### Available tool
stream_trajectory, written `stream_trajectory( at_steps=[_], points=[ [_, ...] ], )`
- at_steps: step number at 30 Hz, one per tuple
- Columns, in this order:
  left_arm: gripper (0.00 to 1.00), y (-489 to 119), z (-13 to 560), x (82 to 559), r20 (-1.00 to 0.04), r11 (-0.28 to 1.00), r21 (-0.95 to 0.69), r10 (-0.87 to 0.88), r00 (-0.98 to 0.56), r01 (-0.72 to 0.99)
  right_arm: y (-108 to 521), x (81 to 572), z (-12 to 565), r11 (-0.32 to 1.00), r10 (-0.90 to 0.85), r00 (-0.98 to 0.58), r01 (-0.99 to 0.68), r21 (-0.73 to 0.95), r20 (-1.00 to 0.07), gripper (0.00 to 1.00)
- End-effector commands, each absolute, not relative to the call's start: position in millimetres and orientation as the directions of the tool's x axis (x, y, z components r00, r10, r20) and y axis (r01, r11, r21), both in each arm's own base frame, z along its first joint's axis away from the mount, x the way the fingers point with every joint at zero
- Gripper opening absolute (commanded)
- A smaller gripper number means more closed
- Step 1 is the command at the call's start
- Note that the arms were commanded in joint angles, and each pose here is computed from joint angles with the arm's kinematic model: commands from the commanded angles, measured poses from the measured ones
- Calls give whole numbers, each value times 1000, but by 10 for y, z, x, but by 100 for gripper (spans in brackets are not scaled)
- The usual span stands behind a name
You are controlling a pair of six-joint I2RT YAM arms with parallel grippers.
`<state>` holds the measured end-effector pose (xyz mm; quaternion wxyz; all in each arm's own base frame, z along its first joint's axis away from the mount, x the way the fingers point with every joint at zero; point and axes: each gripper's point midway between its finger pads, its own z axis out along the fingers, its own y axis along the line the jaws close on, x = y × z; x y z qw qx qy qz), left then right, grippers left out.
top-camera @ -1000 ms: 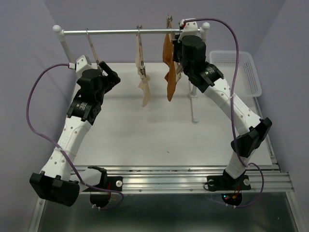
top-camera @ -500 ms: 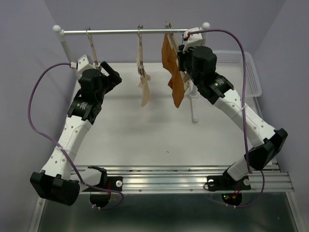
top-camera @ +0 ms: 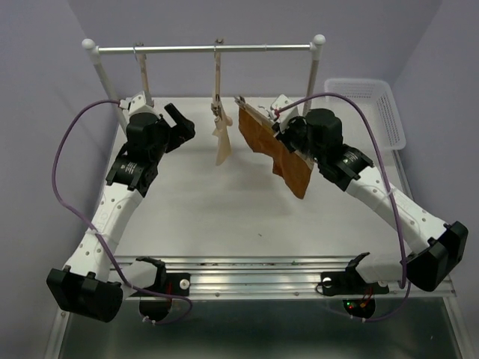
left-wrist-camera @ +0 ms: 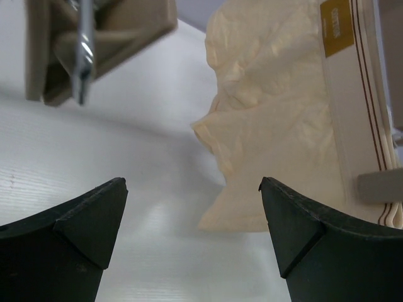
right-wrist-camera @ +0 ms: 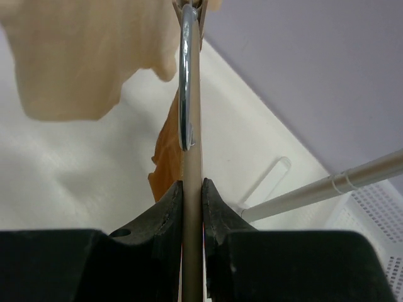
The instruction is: Remove the underwear clipped to the hanger
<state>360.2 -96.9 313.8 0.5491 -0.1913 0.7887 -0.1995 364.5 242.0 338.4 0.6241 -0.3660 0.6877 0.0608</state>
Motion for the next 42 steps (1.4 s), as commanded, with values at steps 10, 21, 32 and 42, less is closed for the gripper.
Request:
stream_trajectory(
  at_steps=[10,21,32,42],
  points=[
    [99,-1577,3052,2953,-829,763,-518,-338,-446,385,2639,2741,3366,192,-564,281,-870,-455,-776,1],
    [99,-1799,2919,2752,-728,657,-641,-358,-584,397,2647,2850,3047,-31,-653,430,-838,-545,-623,1],
    [99,-2051,3034,2441,-851,529,-517,-230,-473,673,2628,2535,3044,-240,-691,373,-926,-290,-619,1],
    [99,-2173,3000,2318,-885,478,-458,-162,-437,749,2526,2448,2976,-269,-697,399,-916,-299,-595,1]
  ],
)
